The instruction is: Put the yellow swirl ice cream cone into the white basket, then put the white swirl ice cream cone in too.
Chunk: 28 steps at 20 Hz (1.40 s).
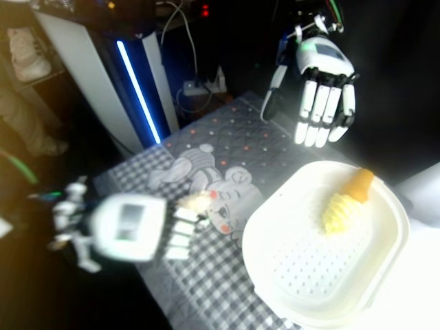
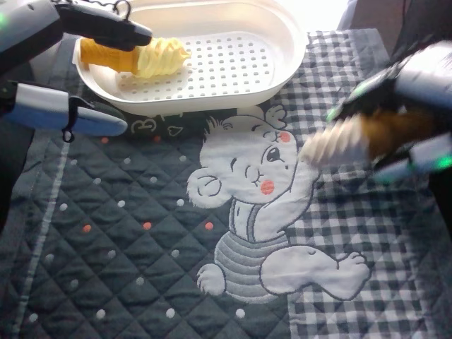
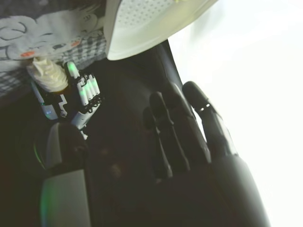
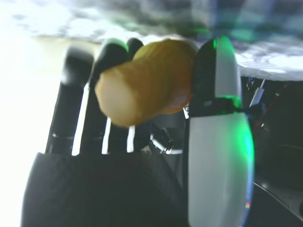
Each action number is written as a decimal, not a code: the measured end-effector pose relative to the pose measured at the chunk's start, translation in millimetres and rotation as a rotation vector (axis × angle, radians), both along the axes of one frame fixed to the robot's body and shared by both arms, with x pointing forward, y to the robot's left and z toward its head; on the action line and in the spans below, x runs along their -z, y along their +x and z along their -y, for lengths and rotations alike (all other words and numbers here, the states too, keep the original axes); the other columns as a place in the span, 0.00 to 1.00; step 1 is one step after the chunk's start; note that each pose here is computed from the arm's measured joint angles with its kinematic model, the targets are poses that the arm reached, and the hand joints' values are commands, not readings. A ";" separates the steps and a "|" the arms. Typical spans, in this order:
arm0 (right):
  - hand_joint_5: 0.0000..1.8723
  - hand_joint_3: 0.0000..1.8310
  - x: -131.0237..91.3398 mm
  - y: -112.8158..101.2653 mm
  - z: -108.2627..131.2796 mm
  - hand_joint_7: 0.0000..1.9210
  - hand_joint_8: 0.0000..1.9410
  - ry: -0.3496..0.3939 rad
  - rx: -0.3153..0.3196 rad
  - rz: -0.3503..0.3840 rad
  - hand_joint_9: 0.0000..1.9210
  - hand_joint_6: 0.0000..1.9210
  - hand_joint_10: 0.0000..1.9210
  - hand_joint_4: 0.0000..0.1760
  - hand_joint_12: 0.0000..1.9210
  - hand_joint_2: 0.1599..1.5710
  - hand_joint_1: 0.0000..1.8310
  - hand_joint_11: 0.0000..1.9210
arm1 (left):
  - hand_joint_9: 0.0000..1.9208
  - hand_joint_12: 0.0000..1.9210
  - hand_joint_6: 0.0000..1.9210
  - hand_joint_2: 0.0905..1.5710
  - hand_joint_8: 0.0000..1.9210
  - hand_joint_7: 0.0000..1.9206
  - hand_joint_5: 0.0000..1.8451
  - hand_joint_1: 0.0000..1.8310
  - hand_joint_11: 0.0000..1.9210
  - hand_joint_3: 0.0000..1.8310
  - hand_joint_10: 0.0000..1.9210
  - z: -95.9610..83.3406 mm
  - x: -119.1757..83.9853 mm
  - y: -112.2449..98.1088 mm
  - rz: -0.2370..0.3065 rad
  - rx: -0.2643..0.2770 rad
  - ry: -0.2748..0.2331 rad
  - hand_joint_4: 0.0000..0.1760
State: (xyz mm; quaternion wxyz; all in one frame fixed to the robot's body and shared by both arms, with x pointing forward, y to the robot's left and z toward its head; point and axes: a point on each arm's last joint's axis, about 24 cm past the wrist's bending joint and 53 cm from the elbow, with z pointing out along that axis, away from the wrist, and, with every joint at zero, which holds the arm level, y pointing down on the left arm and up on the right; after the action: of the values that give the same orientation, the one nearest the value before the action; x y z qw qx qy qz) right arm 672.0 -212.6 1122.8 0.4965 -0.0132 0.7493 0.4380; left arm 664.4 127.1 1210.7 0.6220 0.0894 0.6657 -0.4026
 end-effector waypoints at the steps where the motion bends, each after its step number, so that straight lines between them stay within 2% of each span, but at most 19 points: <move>1: 0.58 0.00 -13.6 3.5 7.3 0.63 0.28 0.032 0.019 0.023 0.54 0.36 0.56 0.00 0.53 0.63 0.76 0.41 | 0.40 0.63 0.00 0.54 0.00 0.41 0.36 0.47 0.11 0.00 0.01 -0.4 0.0 -0.4 0.001 0.000 0.000 0.00; 2: 0.63 0.00 -31.1 6.7 13.3 0.69 0.26 0.076 0.031 0.060 0.64 0.25 0.61 0.00 0.77 0.60 0.72 0.54 | 0.39 0.60 0.00 0.53 0.00 0.41 0.37 0.46 0.11 0.00 0.01 1.7 -0.6 -2.6 0.003 0.006 -0.006 0.00; 3: 0.63 0.00 -45.5 10.8 12.0 0.69 0.26 0.100 0.031 0.092 0.64 0.25 0.61 0.00 0.77 0.60 0.72 0.54 | 0.39 0.60 0.00 0.53 0.00 0.41 0.37 0.46 0.11 0.00 0.01 3.8 -1.2 -4.4 0.007 0.014 -0.005 0.00; 4: 0.59 0.00 -77.7 21.4 -2.1 0.67 0.32 0.095 0.013 0.183 0.61 0.32 0.46 0.00 0.64 0.62 0.70 0.50 | 0.42 0.58 0.00 0.52 0.00 0.42 0.38 0.46 0.15 0.00 0.02 2.3 -1.7 -6.8 0.004 0.011 -0.016 0.00; 5: 0.56 0.00 -111.5 28.9 -20.6 0.67 0.18 0.103 -0.005 0.289 0.53 0.40 0.58 0.00 0.56 0.63 0.75 0.39 | 0.43 0.58 0.00 0.52 0.00 0.42 0.38 0.47 0.17 0.00 0.02 -4.9 -1.8 -12.3 -0.003 0.001 -0.036 0.00; 6: 0.54 0.00 -138.8 34.7 -35.6 0.65 0.19 0.145 -0.015 0.360 0.52 0.42 0.63 0.00 0.60 0.64 0.76 0.40 | 0.43 0.58 0.00 0.52 0.00 0.41 0.37 0.47 0.18 0.00 0.02 -13.0 0.8 -18.0 -0.008 -0.008 -0.042 0.00; 7: 0.56 0.00 -153.7 39.0 -52.9 0.66 0.23 0.144 -0.039 0.418 0.55 0.43 0.53 0.00 0.66 0.63 0.70 0.43 | 0.43 0.58 0.00 0.53 0.00 0.41 0.37 0.47 0.19 0.00 0.02 -19.9 2.9 -20.3 -0.012 -0.018 -0.044 0.00; 10: 0.58 0.00 -128.0 57.0 -97.0 0.68 0.24 0.097 -0.077 0.387 0.59 0.41 0.49 0.00 0.71 0.62 0.69 0.48 | 0.45 0.55 0.00 0.52 0.00 0.42 0.38 0.50 0.22 0.00 0.03 -27.3 -0.8 -16.1 -0.011 -0.045 -0.073 0.00; 11: 0.62 0.00 -107.2 62.4 -112.8 0.69 0.24 0.052 -0.090 0.354 0.67 0.30 0.37 0.00 0.63 0.60 0.70 0.57 | 0.47 0.52 0.00 0.51 0.01 0.45 0.41 0.53 0.24 0.00 0.03 -26.9 -3.3 -16.6 -0.002 -0.043 -0.081 0.00; 12: 0.58 0.00 -88.6 72.6 -127.9 0.73 0.05 0.027 -0.082 0.314 0.62 0.41 0.42 0.00 0.47 0.61 0.75 0.47 | 0.46 0.50 0.01 0.52 0.01 0.46 0.43 0.56 0.21 0.00 0.02 -26.0 -5.7 -17.7 0.007 -0.038 -0.087 0.00; 13: 0.58 0.00 -76.7 81.8 -134.2 0.72 0.01 0.007 -0.067 0.289 0.58 0.40 0.49 0.00 0.49 0.61 0.76 0.44 | 0.45 0.48 0.01 0.53 0.00 0.46 0.44 0.57 0.21 0.00 0.01 -23.6 -6.2 -19.6 0.010 -0.029 -0.088 0.00; 14: 0.64 0.00 -67.6 91.7 -132.4 0.71 0.18 -0.018 -0.041 0.269 0.60 0.29 0.41 0.00 0.63 0.61 0.71 0.44 | 0.45 0.46 0.00 0.53 0.00 0.46 0.45 0.57 0.22 0.00 0.01 -19.9 -6.8 -21.4 0.012 -0.016 -0.098 0.00; 15: 0.57 0.01 -62.5 96.7 -129.6 0.68 0.29 -0.038 -0.026 0.259 0.60 0.35 0.25 0.00 0.63 0.61 0.70 0.38 | 0.45 0.50 0.00 0.55 0.00 0.47 0.46 0.45 0.21 0.00 0.01 -18.6 -7.3 -22.3 0.013 -0.011 -0.101 0.00; 16: 0.37 0.00 -56.8 100.6 -125.3 0.44 0.10 -0.061 -0.010 0.245 0.45 0.11 0.11 0.00 0.60 0.59 0.54 0.23 | 0.44 0.50 0.01 0.55 0.00 0.46 0.47 0.40 0.20 0.00 0.00 -18.2 -7.7 -22.6 0.015 -0.009 -0.101 0.00; 17: 0.37 0.00 -52.8 102.3 -122.1 0.44 0.10 -0.084 -0.002 0.239 0.45 0.11 0.11 0.00 0.60 0.59 0.54 0.23 | 0.44 0.50 0.01 0.55 0.00 0.46 0.47 0.40 0.20 0.00 0.00 -18.8 -8.7 -22.4 0.016 -0.010 -0.107 0.00; 19: 0.02 0.00 -48.9 104.6 -118.9 0.02 0.00 -0.095 0.010 0.225 0.09 0.00 0.00 0.97 0.45 0.49 0.28 0.00 | 0.49 0.50 0.00 0.54 0.01 0.48 0.48 0.42 0.23 0.00 0.01 -18.1 -10.7 -23.3 0.024 -0.006 -0.112 0.00; 22: 0.00 0.00 -55.8 103.3 -121.1 0.00 0.00 -0.074 0.002 0.240 0.03 0.00 0.01 1.00 0.32 0.47 0.24 0.00 | 0.48 0.50 0.00 0.53 0.00 0.48 0.48 0.44 0.23 0.00 0.01 -16.9 -10.8 -24.3 0.023 -0.003 -0.117 0.00; 23: 0.00 0.00 -57.1 103.1 -120.4 0.00 0.00 -0.068 0.002 0.240 0.00 0.00 0.00 1.00 0.03 0.46 0.24 0.00 | 0.49 0.52 0.00 0.53 0.00 0.48 0.49 0.46 0.26 0.00 0.01 -18.3 -11.1 -23.8 0.022 -0.008 -0.123 0.00; 28: 0.00 0.01 -103.1 85.9 -82.7 0.00 0.00 0.069 0.024 0.278 0.00 0.00 0.00 1.00 0.00 0.49 0.27 0.00 | 0.46 0.57 0.00 0.52 0.00 0.44 0.46 0.54 0.23 0.00 0.00 -35.2 -20.5 -29.3 0.043 -0.034 -0.153 0.00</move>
State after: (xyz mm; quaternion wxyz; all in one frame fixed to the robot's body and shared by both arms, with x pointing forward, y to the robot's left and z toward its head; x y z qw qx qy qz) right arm 757.9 -129.9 1225.9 0.6008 -0.0473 0.6579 0.4516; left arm 635.1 162.3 1231.2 0.6481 0.0389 0.6206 -0.4397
